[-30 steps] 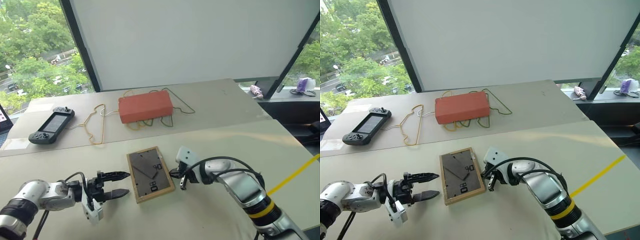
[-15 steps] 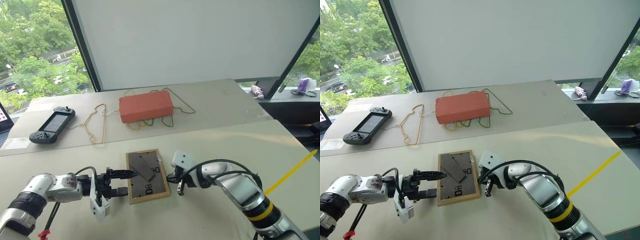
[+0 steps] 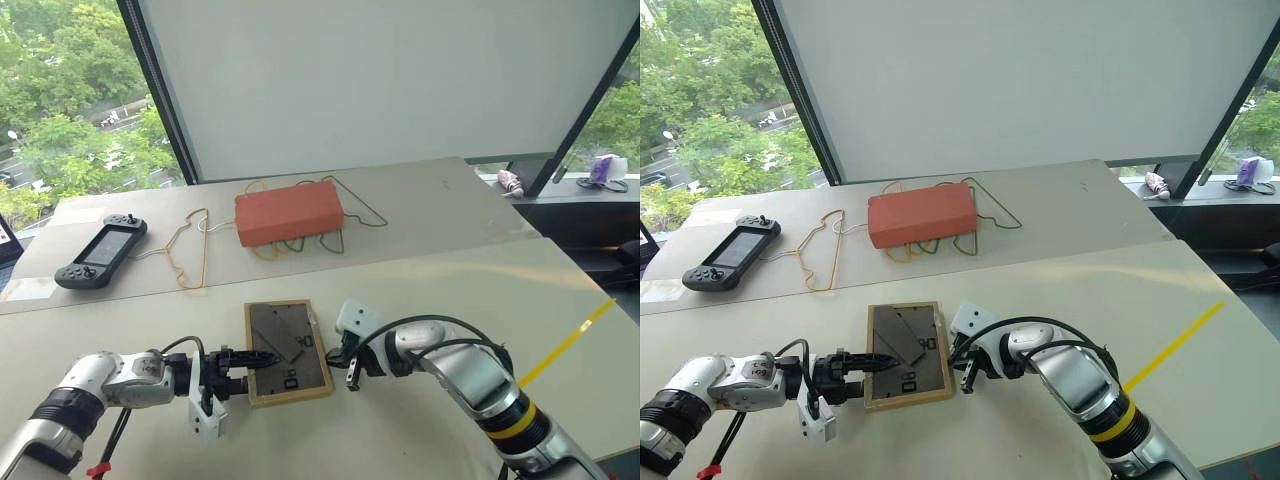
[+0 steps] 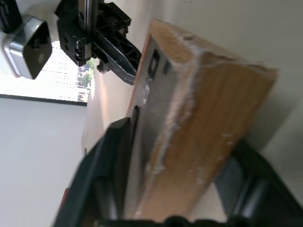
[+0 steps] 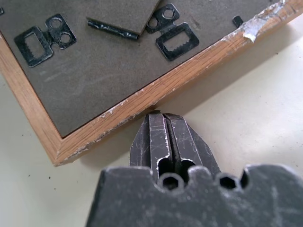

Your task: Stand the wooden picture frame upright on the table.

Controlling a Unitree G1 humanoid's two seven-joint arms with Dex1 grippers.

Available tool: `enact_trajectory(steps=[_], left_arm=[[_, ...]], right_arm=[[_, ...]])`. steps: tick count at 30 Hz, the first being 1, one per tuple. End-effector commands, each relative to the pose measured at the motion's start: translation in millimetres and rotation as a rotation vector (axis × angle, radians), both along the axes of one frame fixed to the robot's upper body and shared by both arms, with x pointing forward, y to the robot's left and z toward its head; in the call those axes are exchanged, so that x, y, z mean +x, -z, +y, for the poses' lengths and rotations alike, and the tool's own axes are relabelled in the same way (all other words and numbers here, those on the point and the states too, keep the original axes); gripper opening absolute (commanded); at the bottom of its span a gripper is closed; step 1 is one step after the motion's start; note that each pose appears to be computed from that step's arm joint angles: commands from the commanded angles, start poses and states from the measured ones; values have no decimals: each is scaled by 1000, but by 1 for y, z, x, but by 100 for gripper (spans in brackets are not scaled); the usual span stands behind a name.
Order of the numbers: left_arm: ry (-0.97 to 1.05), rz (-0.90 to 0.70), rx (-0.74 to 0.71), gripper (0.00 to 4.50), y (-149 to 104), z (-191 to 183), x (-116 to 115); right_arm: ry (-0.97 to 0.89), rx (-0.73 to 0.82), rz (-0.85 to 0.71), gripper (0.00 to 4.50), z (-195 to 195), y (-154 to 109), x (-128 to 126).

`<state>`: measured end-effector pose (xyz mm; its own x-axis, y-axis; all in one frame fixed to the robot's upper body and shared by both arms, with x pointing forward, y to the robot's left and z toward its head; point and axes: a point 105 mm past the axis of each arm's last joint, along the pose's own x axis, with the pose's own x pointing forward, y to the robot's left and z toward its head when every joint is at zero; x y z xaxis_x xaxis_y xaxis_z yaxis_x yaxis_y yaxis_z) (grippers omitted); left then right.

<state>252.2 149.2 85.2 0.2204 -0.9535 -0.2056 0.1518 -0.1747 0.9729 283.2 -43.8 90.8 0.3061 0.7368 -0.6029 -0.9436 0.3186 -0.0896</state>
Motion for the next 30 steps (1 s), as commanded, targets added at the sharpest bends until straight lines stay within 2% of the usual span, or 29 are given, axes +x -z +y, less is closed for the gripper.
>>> enact_trajectory(steps=[1,8,11,13,14,16,21,26,30], left_arm=[[1,8,12,128,2,2,-3],[-15,0,17,117,4,2,-2],[-16,-1,12,117,5,1,-2],[-19,-4,6,117,5,0,-2],[-17,-4,4,117,5,0,-2],[-17,-4,4,117,6,-1,-2],[-7,-9,0,117,7,-4,-4],[-5,-22,-5,117,8,-7,-4],[-2,-29,-6,117,8,-8,-3]], right_arm=[[79,-29,33,0,-19,11,7],[155,-9,-23,0,-47,-9,23],[262,19,-98,0,-79,-37,50],[274,81,-109,0,-82,-55,60],[252,103,-109,58,-77,-62,63],[212,168,-92,113,-62,-74,66],[-9,355,152,278,5,-90,48],[-97,369,313,444,34,-82,42],[-132,349,404,447,45,-71,47]])
